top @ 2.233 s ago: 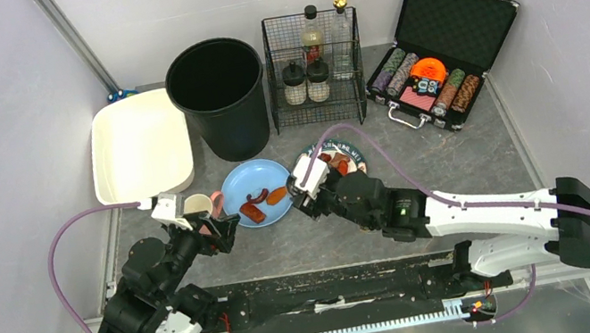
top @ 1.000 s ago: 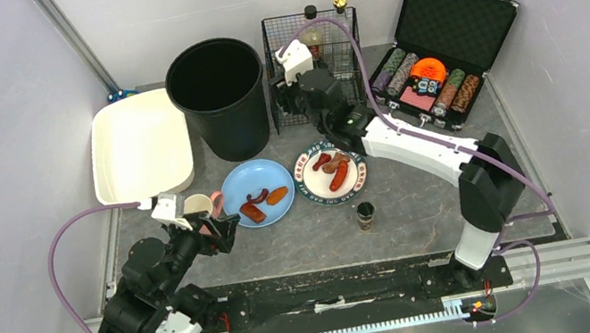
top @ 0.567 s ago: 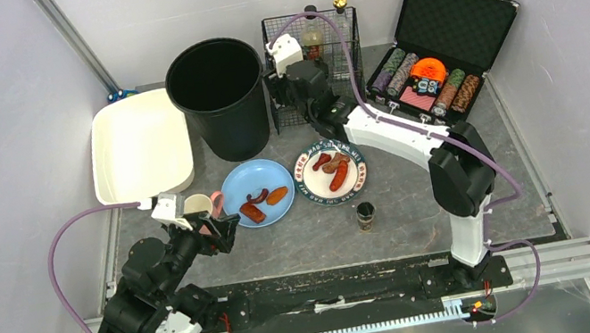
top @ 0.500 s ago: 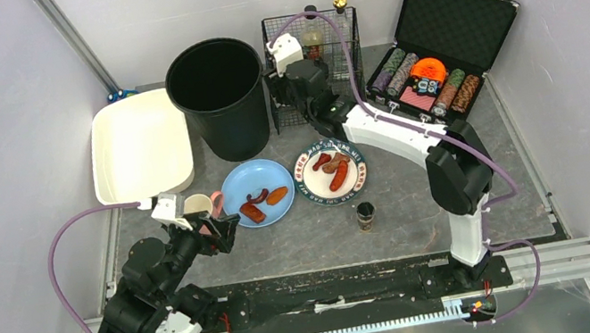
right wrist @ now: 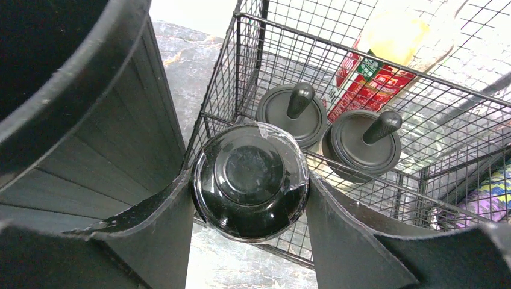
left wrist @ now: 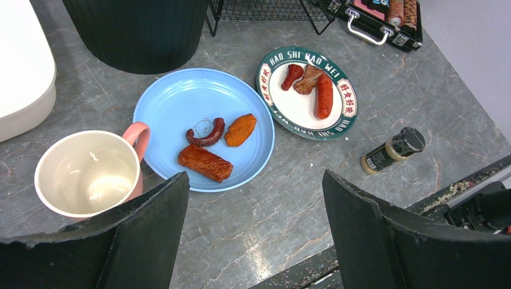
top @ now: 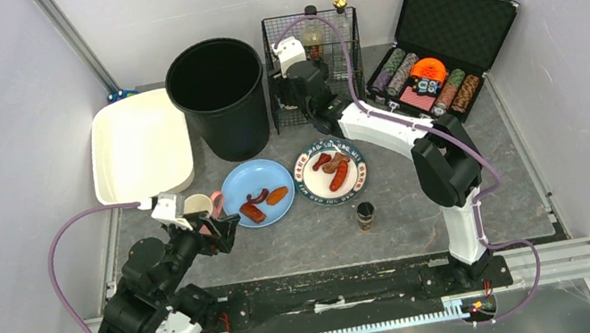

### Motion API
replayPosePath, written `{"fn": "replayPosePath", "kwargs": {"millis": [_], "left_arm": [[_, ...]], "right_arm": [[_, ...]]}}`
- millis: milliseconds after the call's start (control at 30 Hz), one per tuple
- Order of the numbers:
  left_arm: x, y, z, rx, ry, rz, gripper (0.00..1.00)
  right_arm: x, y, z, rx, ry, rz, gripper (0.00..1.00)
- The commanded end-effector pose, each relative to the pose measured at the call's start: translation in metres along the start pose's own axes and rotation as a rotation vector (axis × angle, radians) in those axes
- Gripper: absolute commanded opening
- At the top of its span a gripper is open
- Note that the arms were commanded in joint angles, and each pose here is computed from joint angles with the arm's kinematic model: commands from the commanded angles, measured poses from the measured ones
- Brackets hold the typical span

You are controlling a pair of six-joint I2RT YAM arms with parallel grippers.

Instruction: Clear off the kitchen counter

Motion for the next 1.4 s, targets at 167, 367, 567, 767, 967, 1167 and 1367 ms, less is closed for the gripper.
{"fn": "replayPosePath", "kwargs": {"millis": [167,367,567,767,967,1167,1367], "left_arm": [[-0.003,0.002,0.004,-0.009,-0.026,0.036,0.87],[-0.002,0.002,0.004,-0.009,-0.02,0.035,0.87],[-0.002,0.002,0.004,-0.008,-0.017,0.034,0.87],[-0.001,0.002,0.005,-0.006,-0.012,0.033,0.87],[-0.001,0.001,0.005,-0.005,-0.008,0.033,0.87],[-0.001,0.001,0.005,-0.006,-0.008,0.032,0.87],[-0.001,0.001,0.005,-0.005,-0.009,0.031,0.87]], "right_arm": [[-0.011,0.034,0.013,-0.131,-0.04,0.1,0.0],[-0.009,0.011,0.021,-0.094,-0.036,0.116,0.0],[-0.009,-0.014,0.026,-0.051,-0.038,0.131,0.0],[-0.007,-0.033,0.03,-0.016,-0.038,0.134,0.03],[-0.002,-0.046,0.035,0.007,-0.028,0.137,0.07],[0.001,-0.054,0.039,0.03,-0.021,0.134,0.34],[0.002,-0.045,0.035,0.016,0.004,0.142,0.68]]}}
Point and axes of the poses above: each gripper's point midway between its finger pads, its own z axis out along the fingers, its own x axis along the line the jaws close on, y = z × x, the point moved 5 cm from there along -z, back along the fingers, and after that the axes turned 3 degrees about -z, right-handed, at the moved point
